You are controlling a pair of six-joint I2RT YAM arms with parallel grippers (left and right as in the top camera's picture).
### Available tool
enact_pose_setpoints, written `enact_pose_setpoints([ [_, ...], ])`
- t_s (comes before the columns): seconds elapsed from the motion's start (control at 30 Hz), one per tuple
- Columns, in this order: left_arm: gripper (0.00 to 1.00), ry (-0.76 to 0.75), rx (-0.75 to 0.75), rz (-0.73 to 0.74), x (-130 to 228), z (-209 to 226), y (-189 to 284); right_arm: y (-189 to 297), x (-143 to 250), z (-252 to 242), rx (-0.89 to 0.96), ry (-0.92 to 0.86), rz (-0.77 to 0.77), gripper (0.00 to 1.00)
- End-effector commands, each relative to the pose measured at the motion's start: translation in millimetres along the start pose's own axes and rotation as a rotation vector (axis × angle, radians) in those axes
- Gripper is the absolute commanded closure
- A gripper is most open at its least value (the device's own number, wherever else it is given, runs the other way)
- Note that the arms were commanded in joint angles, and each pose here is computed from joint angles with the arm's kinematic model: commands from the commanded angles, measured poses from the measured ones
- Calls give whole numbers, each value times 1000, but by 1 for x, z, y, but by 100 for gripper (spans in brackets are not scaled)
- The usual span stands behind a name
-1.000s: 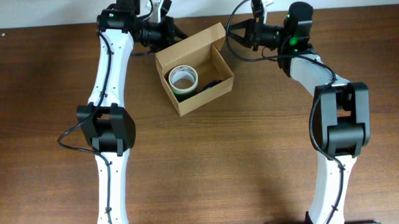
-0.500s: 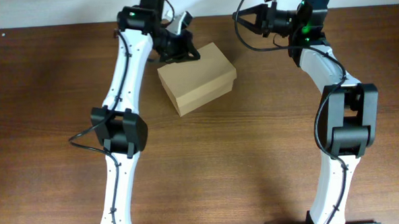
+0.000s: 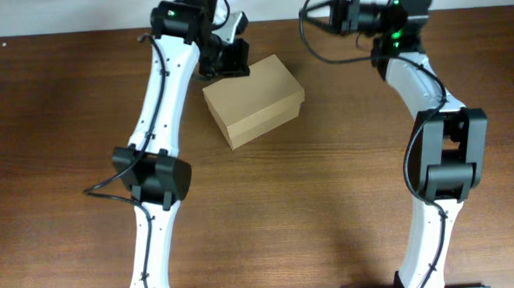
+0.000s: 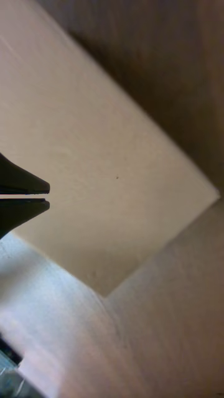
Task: Pack container
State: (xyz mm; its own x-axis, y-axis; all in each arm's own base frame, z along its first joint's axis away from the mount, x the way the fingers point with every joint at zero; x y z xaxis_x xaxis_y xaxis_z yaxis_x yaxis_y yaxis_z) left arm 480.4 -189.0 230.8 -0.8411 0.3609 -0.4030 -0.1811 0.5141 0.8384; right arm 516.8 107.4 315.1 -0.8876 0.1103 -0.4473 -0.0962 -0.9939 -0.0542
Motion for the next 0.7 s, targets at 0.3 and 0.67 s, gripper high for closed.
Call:
enact_pose_setpoints([
  [0.3, 95, -104, -233, -219, -12, -28, 112, -21, -9, 212, -69, 416, 89, 96],
  [0.67, 95, -114, -275, -296, -8, -37, 153, -27, -20, 311, -120, 496, -130, 96],
])
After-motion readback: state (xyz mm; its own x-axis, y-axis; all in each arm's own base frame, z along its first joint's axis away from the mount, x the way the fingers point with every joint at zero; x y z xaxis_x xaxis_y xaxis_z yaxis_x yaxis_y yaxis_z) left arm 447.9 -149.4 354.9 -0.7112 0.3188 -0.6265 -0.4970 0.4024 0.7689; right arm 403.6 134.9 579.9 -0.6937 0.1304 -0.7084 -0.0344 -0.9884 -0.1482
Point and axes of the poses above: each gripper's point midway between its finger pads, its own y axis back along the fingers, its own z axis along the line the jaws close on, x = y × z, the point moved 6 cm from there along y, back along the fingers, and after that the axes turned 13 degrees about -y, right-handed, at the moved point
